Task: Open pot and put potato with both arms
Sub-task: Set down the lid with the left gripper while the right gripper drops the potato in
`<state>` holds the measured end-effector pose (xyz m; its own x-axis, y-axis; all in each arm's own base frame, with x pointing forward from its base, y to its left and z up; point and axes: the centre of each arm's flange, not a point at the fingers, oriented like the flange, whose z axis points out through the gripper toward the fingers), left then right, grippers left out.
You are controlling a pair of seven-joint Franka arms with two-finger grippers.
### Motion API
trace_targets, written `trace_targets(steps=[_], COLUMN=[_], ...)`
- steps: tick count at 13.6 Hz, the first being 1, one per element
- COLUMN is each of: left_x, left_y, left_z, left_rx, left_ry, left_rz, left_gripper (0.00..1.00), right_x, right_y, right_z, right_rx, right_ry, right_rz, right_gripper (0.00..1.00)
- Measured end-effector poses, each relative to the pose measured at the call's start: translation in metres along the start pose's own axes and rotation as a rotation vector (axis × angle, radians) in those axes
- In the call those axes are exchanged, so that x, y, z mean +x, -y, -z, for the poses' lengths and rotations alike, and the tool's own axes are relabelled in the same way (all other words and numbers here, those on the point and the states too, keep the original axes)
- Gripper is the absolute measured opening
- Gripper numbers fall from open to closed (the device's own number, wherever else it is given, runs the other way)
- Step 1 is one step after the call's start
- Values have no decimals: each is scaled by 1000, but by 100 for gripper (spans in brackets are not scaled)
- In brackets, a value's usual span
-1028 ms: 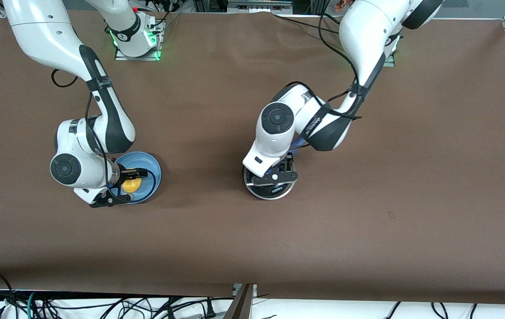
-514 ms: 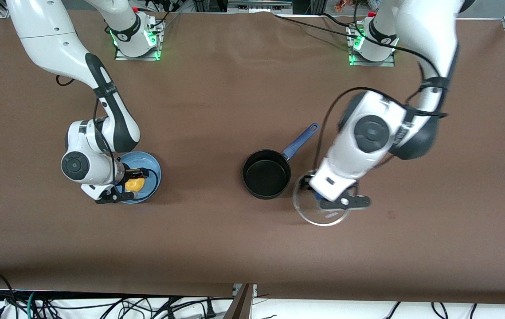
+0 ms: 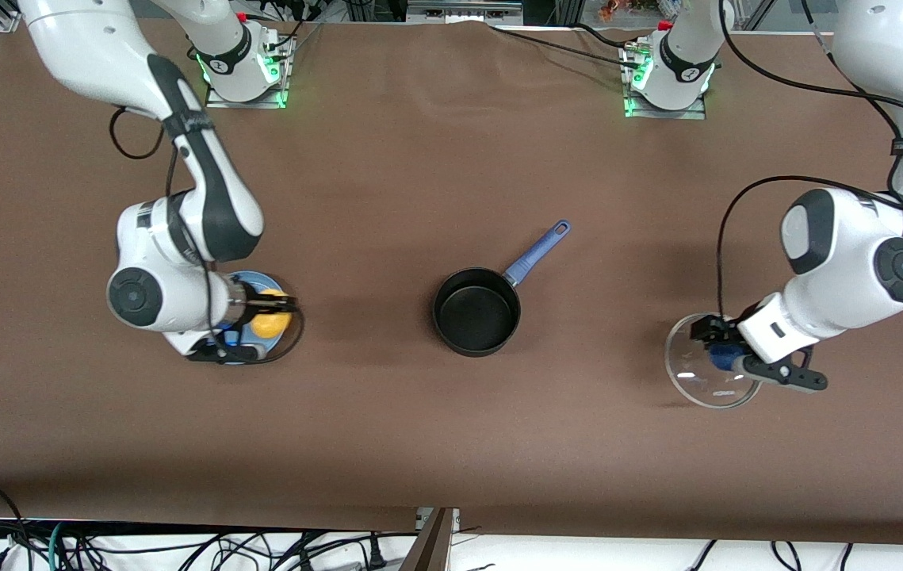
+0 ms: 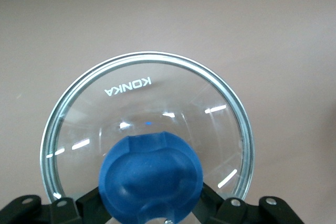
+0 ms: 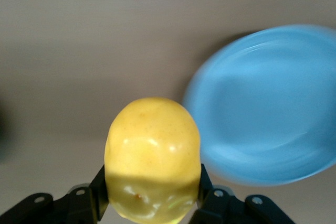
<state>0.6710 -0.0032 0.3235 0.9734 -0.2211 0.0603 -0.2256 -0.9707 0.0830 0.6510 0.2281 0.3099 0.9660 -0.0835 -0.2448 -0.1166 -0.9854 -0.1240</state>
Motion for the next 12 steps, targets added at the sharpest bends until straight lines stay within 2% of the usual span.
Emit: trace_targets(steps=[3, 6, 8, 10, 11, 12], left_x=[-41, -74, -86, -93, -96, -98], left_y=[56, 86, 91, 93, 95, 98], left_z=[-34, -62, -75, -92, -100, -105], left_rx=[47, 65, 50, 13, 4, 2], left_ry=[13, 44, 68, 79, 85, 87], left_rz=[24, 71, 93, 133, 135, 134], left_gripper=[54, 54, 55, 56, 60, 70], right_x=[-44, -74, -72, -64, -62, -62], right_y=[121, 219, 238, 241, 241, 242], right_z=[-15, -51, -67, -74, -75, -74], right_rx=[79, 220, 290, 318, 322, 325], right_ry=[-4, -96, -109, -119, -122, -123], right_rz=[-159, -285, -322, -335, -337, -336], right_gripper=[66, 66, 66, 66, 70, 81])
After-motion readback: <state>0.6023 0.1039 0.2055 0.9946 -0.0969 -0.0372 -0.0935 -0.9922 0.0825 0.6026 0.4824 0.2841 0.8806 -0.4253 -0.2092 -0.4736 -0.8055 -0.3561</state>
